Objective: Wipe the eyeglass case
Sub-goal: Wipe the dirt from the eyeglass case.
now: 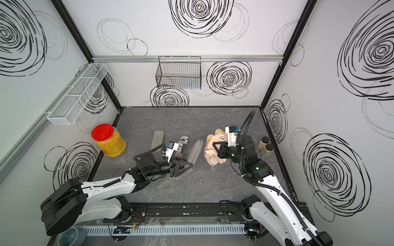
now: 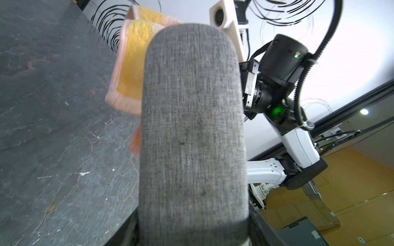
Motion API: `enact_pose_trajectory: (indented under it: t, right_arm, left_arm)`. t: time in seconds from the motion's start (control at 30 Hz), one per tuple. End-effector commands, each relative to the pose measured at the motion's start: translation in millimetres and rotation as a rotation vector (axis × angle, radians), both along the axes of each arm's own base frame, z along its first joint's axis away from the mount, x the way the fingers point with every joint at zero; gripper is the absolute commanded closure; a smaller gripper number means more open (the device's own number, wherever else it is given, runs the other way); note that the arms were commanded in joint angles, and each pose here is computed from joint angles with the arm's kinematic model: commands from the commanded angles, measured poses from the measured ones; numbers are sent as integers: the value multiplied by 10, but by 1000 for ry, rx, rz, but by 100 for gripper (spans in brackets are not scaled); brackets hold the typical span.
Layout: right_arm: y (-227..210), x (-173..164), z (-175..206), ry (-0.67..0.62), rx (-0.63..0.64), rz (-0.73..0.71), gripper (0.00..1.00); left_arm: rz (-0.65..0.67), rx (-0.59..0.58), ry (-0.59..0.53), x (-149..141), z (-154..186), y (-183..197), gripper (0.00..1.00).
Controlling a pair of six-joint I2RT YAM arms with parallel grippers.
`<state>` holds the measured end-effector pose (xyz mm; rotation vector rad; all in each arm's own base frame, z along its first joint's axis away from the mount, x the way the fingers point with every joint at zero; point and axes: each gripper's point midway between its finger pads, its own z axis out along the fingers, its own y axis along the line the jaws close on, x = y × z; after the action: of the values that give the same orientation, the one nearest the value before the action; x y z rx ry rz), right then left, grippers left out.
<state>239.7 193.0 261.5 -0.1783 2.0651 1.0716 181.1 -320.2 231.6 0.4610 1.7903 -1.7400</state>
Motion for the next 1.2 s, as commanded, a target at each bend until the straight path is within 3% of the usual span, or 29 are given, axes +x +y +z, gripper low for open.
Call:
enact_pose_trajectory:
  t: [0.0, 0.17, 0.3, 0.6, 0.83, 1.03, 1.1, 1.17]
  right_arm:
    - [323, -378, 745, -120, 297, 282, 100]
    - [233, -470, 1297, -263, 410, 266, 100]
    - [260, -509, 1436, -275, 442, 298, 100]
    - [376, -363, 513, -69, 198, 191, 100]
    - [561, -619, 243, -10, 155, 329, 100]
    - [805, -1004, 159, -13, 73, 549, 100]
    - [754, -950, 114, -25, 17, 509, 100]
    - [598, -736, 116, -60, -47, 372, 100]
  left_arm:
    - [7, -172, -85, -8, 514, 39, 41]
    - [2, -242, -83, -53, 684, 13, 42]
    - [0, -234, -89, -44, 703, -20, 42]
    - [15, -246, -121, -18, 813, -7, 42]
    - [15, -233, -118, 9, 774, -30, 42]
    - [12, -224, -113, 10, 737, -33, 42]
    - [11, -213, -110, 2, 700, -31, 42]
    - [16, -190, -103, -1, 626, -27, 42]
